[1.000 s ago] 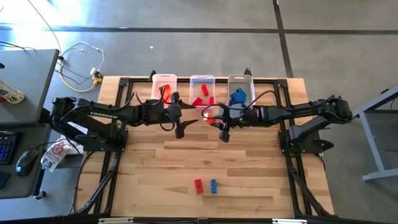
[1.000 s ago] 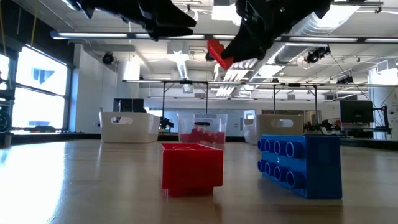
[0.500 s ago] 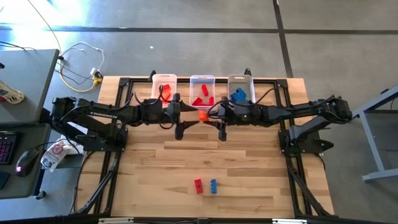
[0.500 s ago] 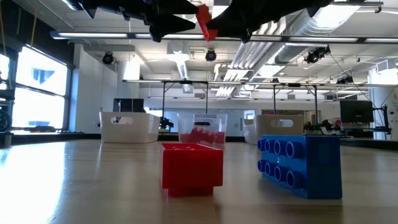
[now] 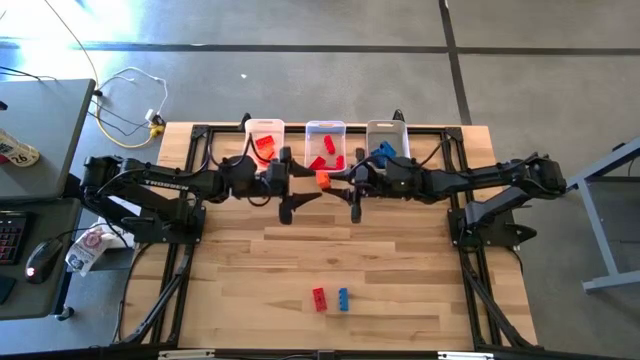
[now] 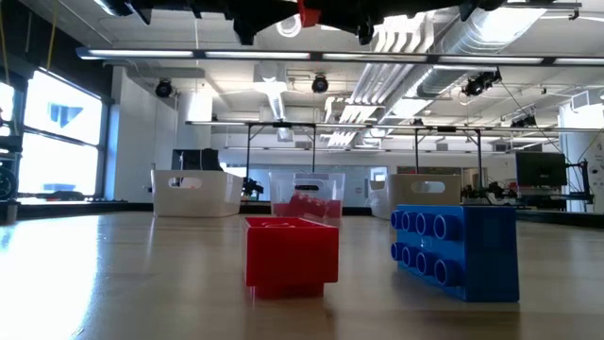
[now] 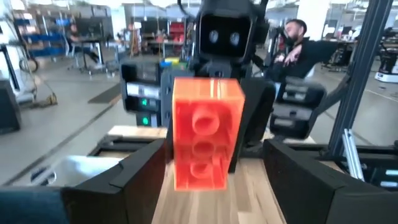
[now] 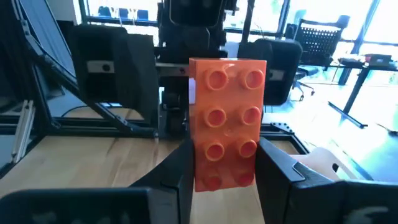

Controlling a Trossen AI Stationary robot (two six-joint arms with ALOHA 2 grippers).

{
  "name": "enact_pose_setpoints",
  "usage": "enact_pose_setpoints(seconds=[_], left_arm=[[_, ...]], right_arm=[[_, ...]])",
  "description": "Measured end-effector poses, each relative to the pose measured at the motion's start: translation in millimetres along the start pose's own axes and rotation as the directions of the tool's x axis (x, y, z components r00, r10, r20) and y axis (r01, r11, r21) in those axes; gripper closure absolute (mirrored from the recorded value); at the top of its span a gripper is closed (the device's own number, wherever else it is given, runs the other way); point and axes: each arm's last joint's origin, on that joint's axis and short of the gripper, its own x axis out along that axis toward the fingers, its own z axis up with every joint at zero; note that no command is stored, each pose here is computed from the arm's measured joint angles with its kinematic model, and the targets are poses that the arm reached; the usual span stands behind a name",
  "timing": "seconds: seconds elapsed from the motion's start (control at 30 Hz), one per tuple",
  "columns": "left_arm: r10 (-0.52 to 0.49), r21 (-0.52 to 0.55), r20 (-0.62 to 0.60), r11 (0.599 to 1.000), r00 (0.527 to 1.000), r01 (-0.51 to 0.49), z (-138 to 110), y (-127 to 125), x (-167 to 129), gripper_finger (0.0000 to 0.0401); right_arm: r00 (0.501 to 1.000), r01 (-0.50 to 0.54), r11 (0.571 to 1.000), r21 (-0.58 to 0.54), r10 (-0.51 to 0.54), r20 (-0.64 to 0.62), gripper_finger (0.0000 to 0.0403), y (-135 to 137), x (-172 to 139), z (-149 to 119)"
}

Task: Sort & place blocks by color
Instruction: Put the orange game piece into the white bin

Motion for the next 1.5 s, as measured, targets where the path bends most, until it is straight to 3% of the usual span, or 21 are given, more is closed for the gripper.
enact_pose_setpoints(seconds=[0.3,0.47,0.83,1.27,1.5], left_arm=[[0.003,0.008,0.127,1.000,0.992,-0.004,12.3,0.8,-0.8,0.0148],[0.021,0.008,0.128,1.000,0.991,-0.022,12.5,6.1,-0.8,0.0148],[0.006,0.013,0.179,1.000,0.984,-0.009,17.3,9.0,-1.6,0.0149],[0.010,0.017,0.154,1.000,0.988,-0.013,17.5,13.0,19.6,0.0149],[0.025,0.005,0.115,1.000,0.993,-0.025,13.7,14.9,20.1,0.0204]], right_arm=[[0.999,0.005,0.999,0.032,-0.006,0.037,0.0297,-1.7,0.2,3.4],[0.996,-0.045,0.998,0.038,0.042,0.074,0.0297,-0.5,0.0,6.6],[0.996,-0.048,0.998,0.035,0.045,0.081,0.0297,-1.1,0.2,7.1],[0.997,-0.041,0.999,0.028,0.040,0.059,0.0297,-1.1,0.3,4.9],[0.999,-0.029,0.999,0.029,0.028,0.032,0.0297,-3.3,0.5,2.2]])
